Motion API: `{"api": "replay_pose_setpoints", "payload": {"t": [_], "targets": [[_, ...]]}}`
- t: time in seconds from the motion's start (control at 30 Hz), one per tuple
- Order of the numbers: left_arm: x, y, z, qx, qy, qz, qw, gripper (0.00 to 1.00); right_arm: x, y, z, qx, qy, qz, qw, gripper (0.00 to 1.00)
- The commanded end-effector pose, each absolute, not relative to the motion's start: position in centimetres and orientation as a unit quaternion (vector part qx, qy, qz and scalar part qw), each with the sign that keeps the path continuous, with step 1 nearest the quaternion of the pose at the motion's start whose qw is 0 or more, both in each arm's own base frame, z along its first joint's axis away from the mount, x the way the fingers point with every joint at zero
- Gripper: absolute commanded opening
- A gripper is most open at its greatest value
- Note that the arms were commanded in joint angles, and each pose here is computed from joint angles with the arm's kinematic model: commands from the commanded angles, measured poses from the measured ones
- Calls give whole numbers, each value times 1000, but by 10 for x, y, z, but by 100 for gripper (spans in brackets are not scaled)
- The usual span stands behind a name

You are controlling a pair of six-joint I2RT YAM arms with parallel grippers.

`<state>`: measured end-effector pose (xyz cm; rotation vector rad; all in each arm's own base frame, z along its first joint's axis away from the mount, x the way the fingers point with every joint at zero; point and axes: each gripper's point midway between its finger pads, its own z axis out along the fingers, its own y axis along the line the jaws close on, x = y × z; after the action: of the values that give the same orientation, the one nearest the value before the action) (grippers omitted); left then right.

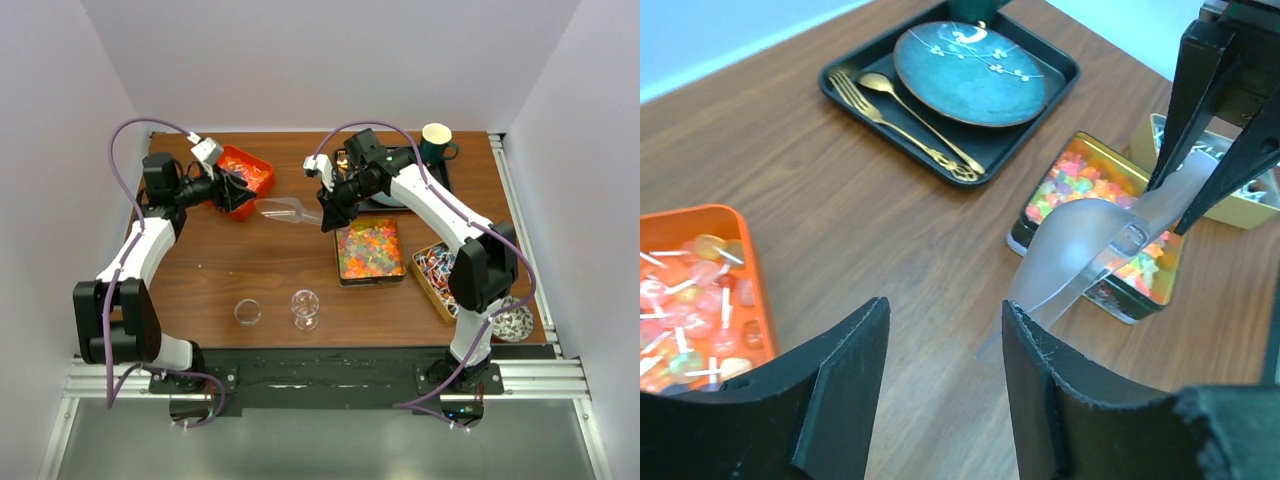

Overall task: Pack the candies
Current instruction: Pick up the spatula from the center of the board.

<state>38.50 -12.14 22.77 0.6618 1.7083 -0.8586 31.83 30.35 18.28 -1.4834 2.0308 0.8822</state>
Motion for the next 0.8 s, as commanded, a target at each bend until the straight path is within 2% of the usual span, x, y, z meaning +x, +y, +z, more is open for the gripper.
{"api": "replay_pose_setpoints", "payload": {"t": [0.0, 0.37, 0.77], "targets": [[381, -129, 238, 294, 692, -394, 528, 53, 316, 308, 222, -543, 719, 335, 275, 0], [367, -137, 214, 328, 692, -443, 466, 49, 319, 311, 225, -551, 711, 337, 279, 0], [370, -154, 220, 334, 673, -474, 458, 42, 323, 318, 224, -556, 704, 345, 276, 0]]}}
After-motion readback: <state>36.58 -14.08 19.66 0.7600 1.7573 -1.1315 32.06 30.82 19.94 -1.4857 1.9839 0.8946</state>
